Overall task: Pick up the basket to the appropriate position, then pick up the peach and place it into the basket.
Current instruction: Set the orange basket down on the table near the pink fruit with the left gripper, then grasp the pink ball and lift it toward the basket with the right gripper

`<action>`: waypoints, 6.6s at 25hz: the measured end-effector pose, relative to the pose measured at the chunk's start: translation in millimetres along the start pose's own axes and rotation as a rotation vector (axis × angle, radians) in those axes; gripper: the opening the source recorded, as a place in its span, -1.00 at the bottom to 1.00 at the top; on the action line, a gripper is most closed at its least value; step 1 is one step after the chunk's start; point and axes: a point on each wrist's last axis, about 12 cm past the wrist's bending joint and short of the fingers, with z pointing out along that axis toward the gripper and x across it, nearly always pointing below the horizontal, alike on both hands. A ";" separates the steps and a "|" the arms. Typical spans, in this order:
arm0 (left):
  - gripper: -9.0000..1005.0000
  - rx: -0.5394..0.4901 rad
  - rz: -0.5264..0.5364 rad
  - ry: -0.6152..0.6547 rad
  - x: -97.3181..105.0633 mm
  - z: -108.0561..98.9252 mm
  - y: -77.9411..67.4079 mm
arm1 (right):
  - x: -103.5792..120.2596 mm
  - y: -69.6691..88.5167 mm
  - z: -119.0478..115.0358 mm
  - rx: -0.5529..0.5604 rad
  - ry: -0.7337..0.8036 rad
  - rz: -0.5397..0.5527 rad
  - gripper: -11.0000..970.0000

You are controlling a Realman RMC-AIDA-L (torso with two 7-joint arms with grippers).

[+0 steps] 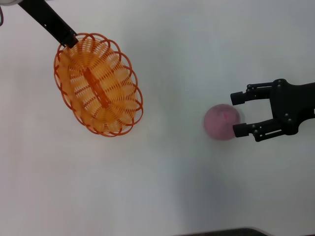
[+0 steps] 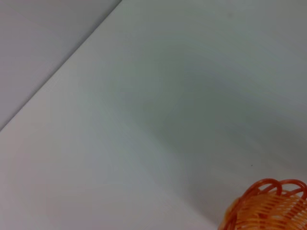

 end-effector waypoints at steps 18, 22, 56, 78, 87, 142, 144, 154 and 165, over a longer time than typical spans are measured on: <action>-0.89 0.034 -0.275 -0.007 17.9 11.5 2.6 | -6.8 -2.8 -6.1 0.008 -0.007 -0.023 0.80; -0.89 0.042 -0.386 -0.019 23.7 17.9 5.7 | -10.7 -4.8 -10.7 0.032 0.006 -0.046 0.80; -0.87 0.347 -1.205 -0.321 129.0 80.0 24.7 | -3.7 -15.9 -24.9 0.167 0.108 -0.184 0.80; -0.52 0.345 -1.215 -0.270 143.0 89.7 22.3 | -1.5 -14.8 -25.1 0.167 0.116 -0.179 0.80; -0.05 0.345 -1.218 -0.308 157.1 78.4 31.1 | -2.0 -14.5 -21.6 0.165 0.124 -0.175 0.80; 0.77 0.364 -0.134 -0.634 234.1 71.5 -26.5 | -43.9 -38.3 8.9 0.211 0.099 0.218 0.79; 0.77 0.364 -0.133 -0.634 234.8 71.8 -27.0 | -55.1 -38.2 6.3 0.211 0.116 0.212 0.79; 0.77 0.368 -0.135 -0.634 237.1 73.2 -28.8 | -132.8 -19.1 -7.9 0.186 0.181 0.108 0.79; 0.77 0.393 -0.134 -0.639 241.3 73.6 -33.0 | -160.1 -13.0 24.8 0.257 0.570 0.046 0.79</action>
